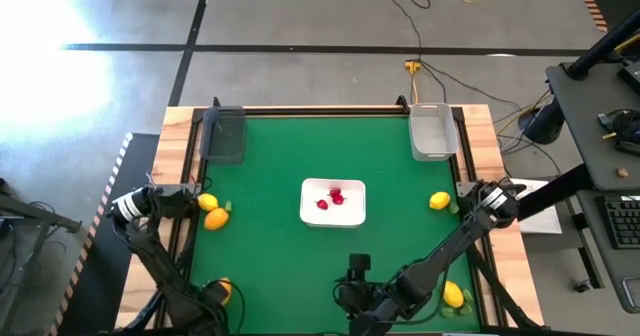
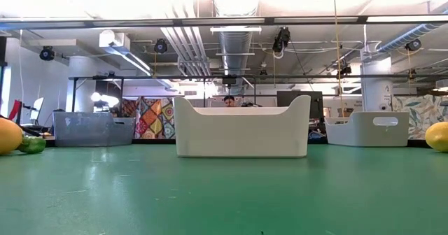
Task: Sort produce into baskets
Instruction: Put the red chili pepper into the white bin
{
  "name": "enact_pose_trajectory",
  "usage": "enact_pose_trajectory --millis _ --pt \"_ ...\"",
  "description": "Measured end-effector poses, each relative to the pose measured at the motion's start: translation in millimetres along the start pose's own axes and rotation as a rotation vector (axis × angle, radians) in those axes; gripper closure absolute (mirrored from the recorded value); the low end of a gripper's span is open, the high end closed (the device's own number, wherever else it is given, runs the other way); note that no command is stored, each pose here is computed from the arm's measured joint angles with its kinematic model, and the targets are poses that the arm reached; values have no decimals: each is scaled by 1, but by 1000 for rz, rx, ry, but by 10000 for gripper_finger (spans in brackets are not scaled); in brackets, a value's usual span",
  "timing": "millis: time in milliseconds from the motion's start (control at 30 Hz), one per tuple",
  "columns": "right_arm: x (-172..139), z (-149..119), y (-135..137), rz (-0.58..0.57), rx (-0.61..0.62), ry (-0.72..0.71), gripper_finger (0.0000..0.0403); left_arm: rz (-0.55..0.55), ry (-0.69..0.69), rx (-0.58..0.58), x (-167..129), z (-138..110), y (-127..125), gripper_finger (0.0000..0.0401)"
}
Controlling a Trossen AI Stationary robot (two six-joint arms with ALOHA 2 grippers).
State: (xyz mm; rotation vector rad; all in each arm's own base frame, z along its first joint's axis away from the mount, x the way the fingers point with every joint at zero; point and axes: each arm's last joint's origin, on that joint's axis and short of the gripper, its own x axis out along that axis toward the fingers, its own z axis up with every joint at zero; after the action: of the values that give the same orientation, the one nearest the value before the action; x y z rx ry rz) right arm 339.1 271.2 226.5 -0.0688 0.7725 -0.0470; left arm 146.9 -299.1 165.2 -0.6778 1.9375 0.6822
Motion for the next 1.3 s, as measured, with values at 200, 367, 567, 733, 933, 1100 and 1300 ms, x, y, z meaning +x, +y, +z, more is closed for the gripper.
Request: enact_pose_trajectory --millis 200,367,567,733,933,1100,1300 --pt "0 0 0 0 -1 0 181 -18 21 43 14 10 2 172" --pt "0 0 0 0 -1 0 181 -11 19 64 16 14 4 172" --pt "3 2 -4 -14 -6 -3 181 -84 -118 160 4 16 -5 172" --pt "7 5 -10 -28 7 -3 181 -172 -288 236 -11 17 -16 172" --pt "9 8 -15 -37 16 -3 181 -259 -617 382 -32 23 -30 172" --pt "11 9 -17 -42 21 -3 181 -256 -705 436 -46 31 -35 172" --pt "10 9 -17 -40 19 -3 181 -278 -672 449 -49 19 -36 172"
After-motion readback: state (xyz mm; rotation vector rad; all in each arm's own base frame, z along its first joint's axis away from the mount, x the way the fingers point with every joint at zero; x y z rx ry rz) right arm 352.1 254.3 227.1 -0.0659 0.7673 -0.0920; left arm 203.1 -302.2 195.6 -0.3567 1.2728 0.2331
